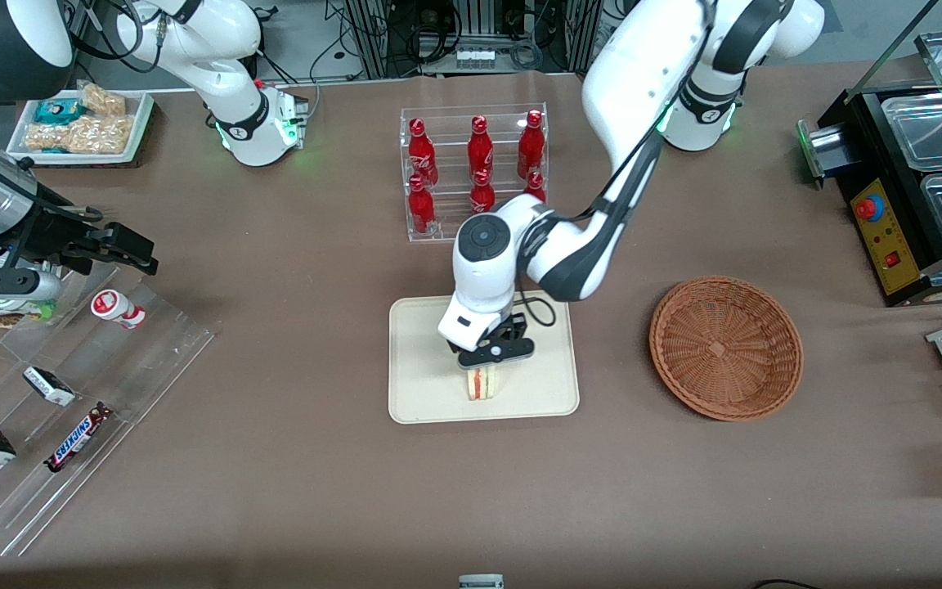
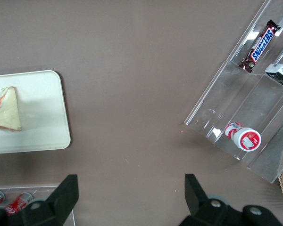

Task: Place sandwich from basket to tray

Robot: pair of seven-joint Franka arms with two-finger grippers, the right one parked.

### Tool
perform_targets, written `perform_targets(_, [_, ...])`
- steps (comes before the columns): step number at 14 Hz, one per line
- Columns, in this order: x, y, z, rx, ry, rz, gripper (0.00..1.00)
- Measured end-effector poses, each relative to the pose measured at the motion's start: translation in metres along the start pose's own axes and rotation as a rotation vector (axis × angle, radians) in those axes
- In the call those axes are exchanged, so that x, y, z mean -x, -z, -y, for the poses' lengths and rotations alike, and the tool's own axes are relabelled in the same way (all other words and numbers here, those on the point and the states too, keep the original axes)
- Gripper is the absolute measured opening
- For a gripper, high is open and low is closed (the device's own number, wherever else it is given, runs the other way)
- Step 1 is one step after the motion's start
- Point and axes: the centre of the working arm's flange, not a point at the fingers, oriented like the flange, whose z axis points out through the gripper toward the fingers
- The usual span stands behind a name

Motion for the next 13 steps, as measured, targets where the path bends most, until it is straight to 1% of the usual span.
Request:
perform_targets(2, [-0.027, 0.068, 0.025, -0.011, 0.024, -0.006, 0.99])
perform_targets(3, [-0.039, 0.098, 0.044, -0.022, 0.026, -0.005, 1.00])
perform_targets(4, [-0.050, 0.120, 0.067, -0.045, 0.029, 0.007, 1.00])
perform_targets(5, [-0.060, 0.132, 0.091, -0.076, 0.034, 0.028, 1.00])
perform_targets(6, [-0.070, 0.135, 0.115, -0.102, 0.039, 0.049, 1.00])
perform_targets(8, [-0.096, 0.128, 0.162, -0.135, 0.037, 0.079, 1.00])
perform_targets(10, [-0.123, 0.119, 0.222, -0.157, 0.014, 0.114, 1.00])
perform_targets(11, [-0.133, 0.120, 0.253, -0.161, 0.002, 0.128, 1.00])
perform_targets(13, [-0.145, 0.133, 0.307, -0.159, -0.019, 0.139, 1.00])
